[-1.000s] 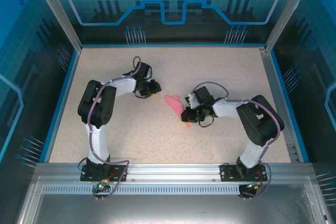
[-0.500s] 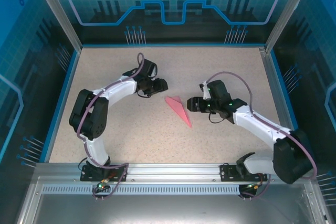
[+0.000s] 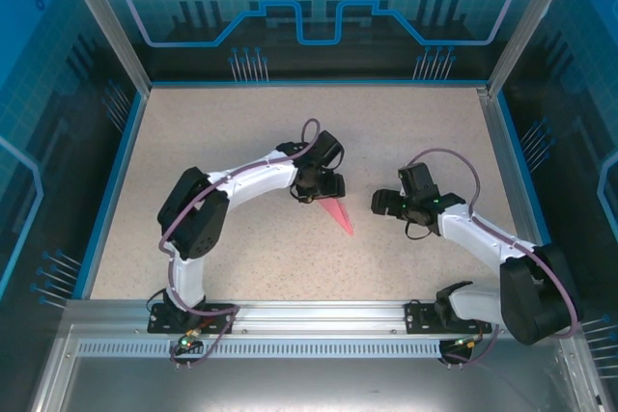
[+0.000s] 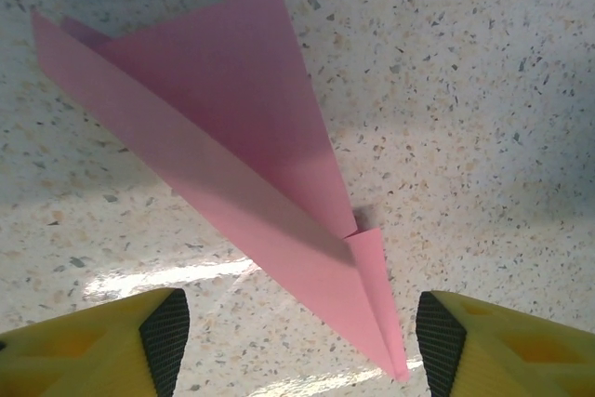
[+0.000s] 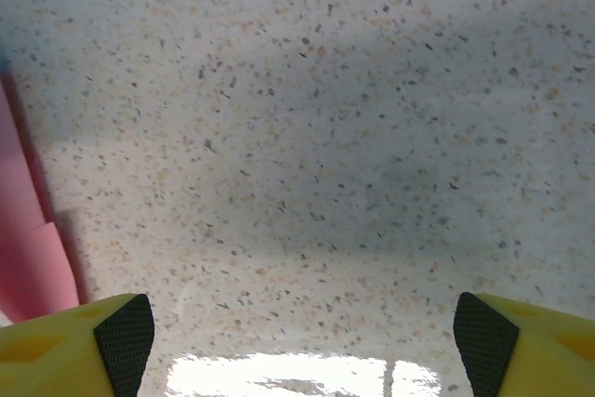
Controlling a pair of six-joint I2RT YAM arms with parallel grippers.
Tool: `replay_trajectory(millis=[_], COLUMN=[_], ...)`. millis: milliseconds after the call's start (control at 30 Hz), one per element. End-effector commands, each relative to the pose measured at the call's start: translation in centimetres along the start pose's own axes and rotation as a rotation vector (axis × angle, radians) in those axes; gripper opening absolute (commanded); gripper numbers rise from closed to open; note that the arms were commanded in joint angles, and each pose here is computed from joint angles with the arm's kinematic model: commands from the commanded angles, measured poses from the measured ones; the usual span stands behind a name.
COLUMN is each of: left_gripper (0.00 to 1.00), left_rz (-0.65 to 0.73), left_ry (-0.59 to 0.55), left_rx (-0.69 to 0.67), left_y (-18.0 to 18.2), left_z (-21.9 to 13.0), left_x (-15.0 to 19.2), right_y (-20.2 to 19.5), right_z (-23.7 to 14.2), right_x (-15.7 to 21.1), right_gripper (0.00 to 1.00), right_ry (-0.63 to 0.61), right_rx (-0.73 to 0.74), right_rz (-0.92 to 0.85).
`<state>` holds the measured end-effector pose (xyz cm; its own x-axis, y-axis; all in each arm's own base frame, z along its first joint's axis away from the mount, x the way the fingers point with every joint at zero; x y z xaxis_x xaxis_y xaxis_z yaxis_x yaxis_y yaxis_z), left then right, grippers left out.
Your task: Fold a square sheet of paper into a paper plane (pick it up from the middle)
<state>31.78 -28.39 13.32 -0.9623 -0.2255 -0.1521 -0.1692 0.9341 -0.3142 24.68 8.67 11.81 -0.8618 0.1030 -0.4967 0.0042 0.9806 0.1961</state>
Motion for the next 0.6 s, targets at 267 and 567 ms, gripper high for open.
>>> replay_trajectory(millis=[267, 567], left_gripper=[0.58, 0.44], left_rz=[-0.045, -0.087], left_ry=[0.073, 0.056], left_rx=[-0.110, -0.094], left_y=[0.4, 1.0], left_z=[2.0, 1.4], left_x=[0.6, 0.9], right_y=[-1.4, -1.4], right_z=[-0.4, 0.0], right_x=[0.2, 0.4], right_gripper=[0.88, 0.88], right_ry=[-0.033, -0.011], right_rx=[0.031, 0.037], right_rz=[0.073, 0.080])
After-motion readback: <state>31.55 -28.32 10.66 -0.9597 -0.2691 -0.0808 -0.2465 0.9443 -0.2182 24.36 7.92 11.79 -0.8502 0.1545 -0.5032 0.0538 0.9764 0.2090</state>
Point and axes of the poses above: each hand's point on the last joint's axis, 136 mm out from that joint toward the fingers, its own z axis out along the fingers, its own y axis along the line the jaws close on, x = y × z, the point moved 7 cm from there along -z, back along the fingers, and after that the axes turned 6 degrees about -z, right-handed, at the moved point
